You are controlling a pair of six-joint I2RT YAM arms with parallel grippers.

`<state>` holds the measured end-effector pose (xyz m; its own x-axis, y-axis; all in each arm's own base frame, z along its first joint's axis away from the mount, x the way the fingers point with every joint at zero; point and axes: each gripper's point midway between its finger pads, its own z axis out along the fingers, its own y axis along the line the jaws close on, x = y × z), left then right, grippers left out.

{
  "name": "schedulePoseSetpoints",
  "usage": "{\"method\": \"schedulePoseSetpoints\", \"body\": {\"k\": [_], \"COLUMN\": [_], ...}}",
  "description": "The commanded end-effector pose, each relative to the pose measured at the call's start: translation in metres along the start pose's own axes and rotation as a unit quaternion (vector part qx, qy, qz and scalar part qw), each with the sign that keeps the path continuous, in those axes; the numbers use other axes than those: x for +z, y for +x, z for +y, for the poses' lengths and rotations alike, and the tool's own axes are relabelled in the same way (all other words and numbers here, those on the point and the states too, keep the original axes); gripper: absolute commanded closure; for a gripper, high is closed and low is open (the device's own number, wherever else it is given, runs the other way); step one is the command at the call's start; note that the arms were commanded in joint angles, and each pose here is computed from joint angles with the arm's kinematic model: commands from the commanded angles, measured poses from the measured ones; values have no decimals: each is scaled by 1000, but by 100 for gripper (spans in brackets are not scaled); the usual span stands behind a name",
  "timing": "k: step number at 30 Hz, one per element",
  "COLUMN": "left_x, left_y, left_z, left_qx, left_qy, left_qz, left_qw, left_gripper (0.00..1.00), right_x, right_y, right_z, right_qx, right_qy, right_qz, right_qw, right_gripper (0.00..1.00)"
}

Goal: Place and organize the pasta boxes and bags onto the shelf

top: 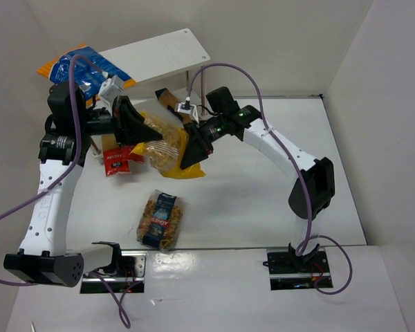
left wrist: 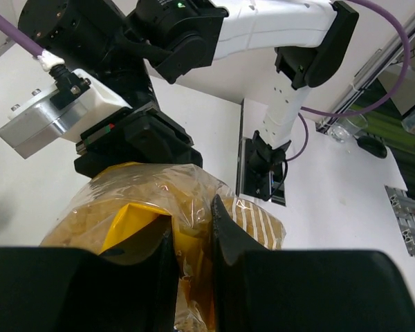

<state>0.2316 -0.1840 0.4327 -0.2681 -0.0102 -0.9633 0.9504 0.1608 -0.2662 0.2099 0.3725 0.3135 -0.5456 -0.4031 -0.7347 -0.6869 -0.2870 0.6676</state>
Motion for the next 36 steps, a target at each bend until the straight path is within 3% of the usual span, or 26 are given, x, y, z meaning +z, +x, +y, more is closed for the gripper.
{"method": "schedulePoseSetpoints", "body": {"k": [1,3,5,7,9,13,15,26,32,36], "left_x": [3,1,-3,-10,-16,-28,-32,-59,-91,-100], "left_y": [-4,1,9,17,29,44,49,52,43,72], "left_z": [20,29,35,47,64,79,83,69,73,79], "left_qx": [63,75,98,103,106,111,119,140,153,129], "left_qy": [-22,-50,-82,-134,-178,-233,-247,-320,-416,-437], "left_qz": [-11,-7,4,16,29,46,56,81,91,113], "left_qw": [998,996,992,986,978,965,960,934,892,883], "left_gripper": [100,97,67,53,33,6,1,1,1,1], "right_x": [10,-4,-22,-38,-48,-56,-56,-66,-88,-105], "right_y": [-8,-17,-27,-32,-31,-31,-28,-29,-45,-69], "right_z": [78,83,77,65,70,76,88,94,81,72], "right_qx": [-93,-119,-131,-135,-144,-168,-171,-194,-208,-217], "right_qy": [-142,-128,-69,-18,0,30,20,30,75,119], "right_qz": [12,0,-20,-40,-51,-63,-62,-70,-91,-109], "right_qw": [985,985,989,990,988,983,983,978,971,963], "right_gripper": [100,100,100,100,100,100,100,100,100,100]}}
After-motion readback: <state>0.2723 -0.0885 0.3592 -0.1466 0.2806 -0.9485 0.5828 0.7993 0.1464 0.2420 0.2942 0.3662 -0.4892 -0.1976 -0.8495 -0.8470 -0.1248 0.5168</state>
